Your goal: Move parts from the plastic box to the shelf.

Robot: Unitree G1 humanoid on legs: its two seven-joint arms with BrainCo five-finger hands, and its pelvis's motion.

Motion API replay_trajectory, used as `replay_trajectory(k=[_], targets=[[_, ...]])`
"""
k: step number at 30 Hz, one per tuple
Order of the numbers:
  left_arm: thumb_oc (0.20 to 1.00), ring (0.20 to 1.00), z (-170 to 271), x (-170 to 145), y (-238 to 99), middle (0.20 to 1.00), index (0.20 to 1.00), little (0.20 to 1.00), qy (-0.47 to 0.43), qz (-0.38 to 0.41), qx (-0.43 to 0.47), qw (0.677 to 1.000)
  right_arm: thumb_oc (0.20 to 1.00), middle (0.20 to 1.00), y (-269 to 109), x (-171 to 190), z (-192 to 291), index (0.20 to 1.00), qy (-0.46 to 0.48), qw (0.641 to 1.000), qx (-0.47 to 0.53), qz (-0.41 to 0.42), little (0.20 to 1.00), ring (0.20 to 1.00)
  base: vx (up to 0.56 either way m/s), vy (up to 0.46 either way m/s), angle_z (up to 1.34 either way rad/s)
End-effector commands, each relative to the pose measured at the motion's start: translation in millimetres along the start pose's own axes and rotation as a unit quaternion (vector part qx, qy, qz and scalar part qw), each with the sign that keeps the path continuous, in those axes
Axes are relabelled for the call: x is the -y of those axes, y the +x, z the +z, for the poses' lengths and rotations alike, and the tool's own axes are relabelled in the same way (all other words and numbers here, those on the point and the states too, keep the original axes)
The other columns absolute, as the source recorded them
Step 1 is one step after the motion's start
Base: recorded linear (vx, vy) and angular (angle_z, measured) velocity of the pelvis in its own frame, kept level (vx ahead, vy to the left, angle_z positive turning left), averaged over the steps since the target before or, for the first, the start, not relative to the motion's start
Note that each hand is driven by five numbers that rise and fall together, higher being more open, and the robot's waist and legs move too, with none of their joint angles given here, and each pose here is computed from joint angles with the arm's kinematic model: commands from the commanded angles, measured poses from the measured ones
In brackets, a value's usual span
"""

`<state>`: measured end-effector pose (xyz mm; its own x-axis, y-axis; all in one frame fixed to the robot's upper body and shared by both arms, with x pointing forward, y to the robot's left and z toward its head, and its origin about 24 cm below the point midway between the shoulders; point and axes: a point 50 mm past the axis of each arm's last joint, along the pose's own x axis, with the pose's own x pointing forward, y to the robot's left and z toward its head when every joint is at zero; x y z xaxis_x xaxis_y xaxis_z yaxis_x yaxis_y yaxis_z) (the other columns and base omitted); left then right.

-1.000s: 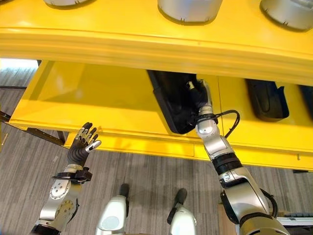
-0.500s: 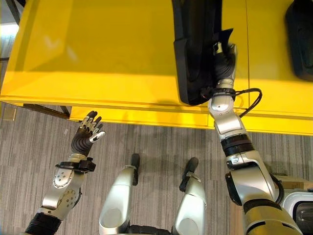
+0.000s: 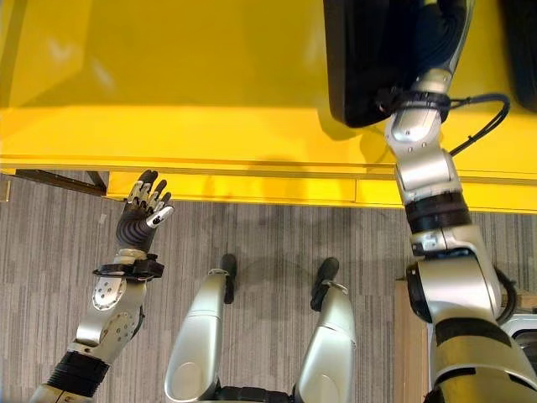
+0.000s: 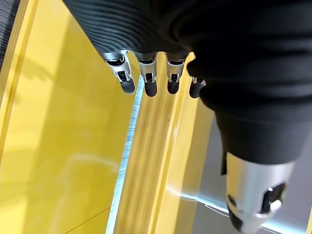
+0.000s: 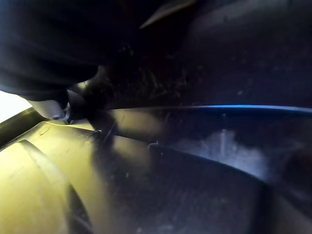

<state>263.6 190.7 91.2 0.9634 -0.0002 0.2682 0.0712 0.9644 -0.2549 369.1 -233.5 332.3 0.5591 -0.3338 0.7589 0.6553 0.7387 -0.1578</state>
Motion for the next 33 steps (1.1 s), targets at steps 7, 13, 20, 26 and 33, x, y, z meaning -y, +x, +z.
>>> replay_trajectory(k=[7,13,20,26,33], targets=[[1.0,1.0,15,11,-9,1.0,1.0,1.0,-0.009,-0.043,0.03,0.999,0.2,0.2,38,7,24,0.2,0.108,0.992,-0.037,-0.056,0.2,0.2,0.0,0.004,-0.01],[1.0,1.0,16,13,-7,1.0,1.0,1.0,-0.008,-0.05,0.026,0.998,0.2,0.2,44,-7,33,0.2,0.155,0.985,-0.066,-0.035,0.2,0.2,0.02,-0.006,0.0],[1.0,1.0,15,16,-5,1.0,1.0,1.0,-0.012,-0.055,0.023,0.998,0.2,0.2,42,-19,30,0.2,0.224,0.968,-0.108,-0.034,0.2,0.2,0.01,-0.006,0.02],[1.0,1.0,17,18,-2,1.0,1.0,1.0,-0.009,-0.06,0.022,0.998,0.2,0.2,31,-40,21,0.2,0.214,0.965,-0.151,0.004,0.2,0.2,0.03,-0.008,0.0],[1.0,1.0,19,19,0,1.0,1.0,1.0,0.005,-0.06,0.029,0.998,0.2,0.2,17,-47,-7,0.2,0.146,0.969,-0.199,0.025,0.2,0.2,0.0,0.0,0.0]])
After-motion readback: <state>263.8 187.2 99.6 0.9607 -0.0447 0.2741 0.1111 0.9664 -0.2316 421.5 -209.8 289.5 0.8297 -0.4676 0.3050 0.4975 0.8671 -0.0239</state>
